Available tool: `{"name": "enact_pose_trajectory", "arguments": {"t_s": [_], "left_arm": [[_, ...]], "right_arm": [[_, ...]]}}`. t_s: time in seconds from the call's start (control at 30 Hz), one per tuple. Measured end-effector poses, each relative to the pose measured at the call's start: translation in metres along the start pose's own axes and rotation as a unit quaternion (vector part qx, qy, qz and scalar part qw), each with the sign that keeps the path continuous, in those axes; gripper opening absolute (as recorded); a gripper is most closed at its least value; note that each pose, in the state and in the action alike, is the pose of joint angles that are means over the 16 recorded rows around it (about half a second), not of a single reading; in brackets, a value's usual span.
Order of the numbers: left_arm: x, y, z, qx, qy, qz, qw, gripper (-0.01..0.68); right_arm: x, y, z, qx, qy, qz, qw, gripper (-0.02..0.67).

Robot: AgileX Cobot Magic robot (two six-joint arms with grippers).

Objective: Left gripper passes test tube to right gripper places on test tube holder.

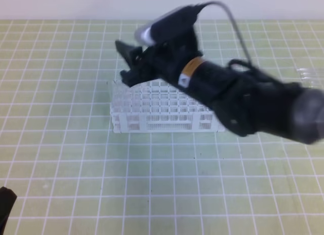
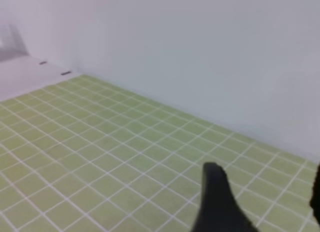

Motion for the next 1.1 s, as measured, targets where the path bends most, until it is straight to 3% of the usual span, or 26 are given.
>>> {"name": "enact_pose_trajectory", "arguments": {"t_s": [0.27,0.5,0.77,1.1], "left_arm": [[0.0,0.0,0.001,-0.001,0.0,0.0,1.0,-0.002],[0.0,0.0,0.001,-0.002,0.0,0.0,1.0,-0.002],[0.0,0.0,0.001,-0.002,0.0,0.001,1.0,-0.002],[0.0,0.0,0.001,0.0,0.0,0.001,1.0,-0.002]], "right_arm": [[0.012,0.073,0.049,-0.006,0.014,-0.005,1.0,0.144],[0.018,0.148,0.068,-0.022,0.01,-0.008,1.0,0.012],[0.021,0.207,0.065,-0.044,0.002,-0.005,0.999,-0.013],[0.019,0.229,0.053,-0.04,0.006,-0.007,0.999,-0.013]]}}
Point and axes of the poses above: a point on each arm's last joint axis where the gripper is mounted, y pointing back along that axis away from the gripper, x along the wrist's bending axis when the last joint is at zero, z = x × y, the point moved 6 cm from there along -y, pointing out along that axis toward the gripper, and after that the axes turned 9 degrees about -y, right-handed, at the moved point
